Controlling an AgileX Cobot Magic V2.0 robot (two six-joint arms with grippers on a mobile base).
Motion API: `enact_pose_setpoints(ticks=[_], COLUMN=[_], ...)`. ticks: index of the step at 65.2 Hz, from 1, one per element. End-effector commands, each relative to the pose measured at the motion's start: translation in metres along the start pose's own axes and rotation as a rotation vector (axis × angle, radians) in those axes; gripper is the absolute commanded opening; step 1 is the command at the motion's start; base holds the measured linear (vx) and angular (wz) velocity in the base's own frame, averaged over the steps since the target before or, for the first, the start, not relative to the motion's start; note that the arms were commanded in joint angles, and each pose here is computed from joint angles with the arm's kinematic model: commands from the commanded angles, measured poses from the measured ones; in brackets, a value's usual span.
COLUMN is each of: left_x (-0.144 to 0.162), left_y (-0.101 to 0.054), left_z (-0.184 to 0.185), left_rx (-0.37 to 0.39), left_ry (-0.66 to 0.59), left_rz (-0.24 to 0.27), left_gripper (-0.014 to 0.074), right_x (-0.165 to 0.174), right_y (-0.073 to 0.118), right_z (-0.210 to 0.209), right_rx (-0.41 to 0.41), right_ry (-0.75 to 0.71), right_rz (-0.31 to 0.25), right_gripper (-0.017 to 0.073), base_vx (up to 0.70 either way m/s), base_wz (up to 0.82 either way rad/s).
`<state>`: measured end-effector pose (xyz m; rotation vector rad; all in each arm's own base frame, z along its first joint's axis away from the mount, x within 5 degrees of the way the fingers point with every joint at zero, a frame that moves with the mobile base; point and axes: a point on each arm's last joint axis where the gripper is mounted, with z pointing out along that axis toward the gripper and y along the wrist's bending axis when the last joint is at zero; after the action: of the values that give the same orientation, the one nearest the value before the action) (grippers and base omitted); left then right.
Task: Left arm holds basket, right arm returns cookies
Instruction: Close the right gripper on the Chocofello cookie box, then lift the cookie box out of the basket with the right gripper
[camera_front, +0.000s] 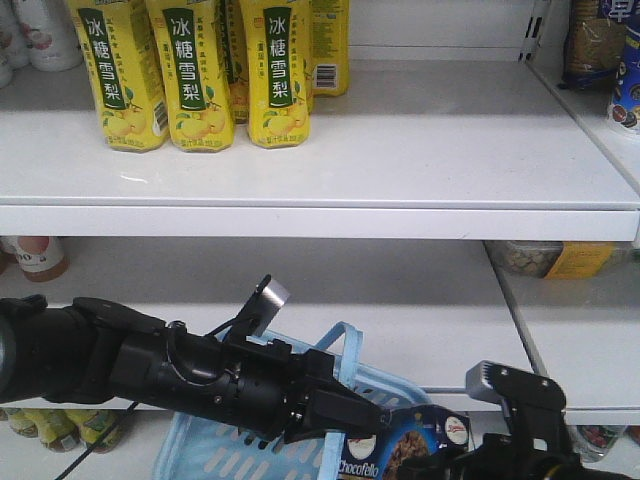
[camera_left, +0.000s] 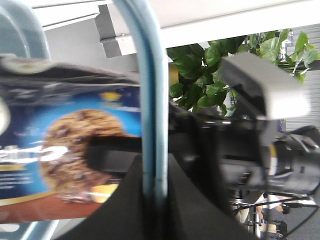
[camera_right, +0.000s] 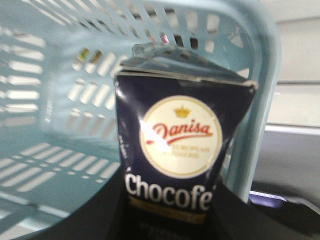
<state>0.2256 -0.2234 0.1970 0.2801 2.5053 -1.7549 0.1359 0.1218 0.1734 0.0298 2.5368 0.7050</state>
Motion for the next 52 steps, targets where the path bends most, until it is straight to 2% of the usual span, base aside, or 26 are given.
enact_pose_setpoints(ticks=[1,18,26,43,52], left_x=[-0.004,-0.004,-0.004,-0.004,-0.004], left_y=[-0.025,-0.025,-0.025,-0.025,-0.025], left_z=[-0.008,-0.008,-0.008,-0.008,-0.008], left_rx=[0.099,0.099,0.099,0.099,0.099], left_ry=[-0.04,-0.04,-0.04,-0.04,-0.04], left_rz=[0.05,0.05,0.05,0.05,0.05], left_gripper=[-0.0006,-0.0006,-0.0006,-0.0006,-0.0006], right_x=[-0.011,-0.012,-0.011,-0.009,-0.014], right_y=[0.007,0.012,0.014,0.013,0.007], right_z=[-0.02,-0.058,-0.071,-0.081,-0.085], right_rx=[-0.081,-0.209,-0.24,-0.239,-0.198], right_ry=[-0.143,-0.271,-0.318,-0.357,-0.412], right_rz=[0.007,-0.055,-0.129,-0.257,-0.281], right_gripper=[0.0177,0.0177,0.0177,0.0177,0.0177], base_vx=[0.0,0.0,0.0,0.0,0.0], base_wz=[0.0,0.0,0.0,0.0,0.0])
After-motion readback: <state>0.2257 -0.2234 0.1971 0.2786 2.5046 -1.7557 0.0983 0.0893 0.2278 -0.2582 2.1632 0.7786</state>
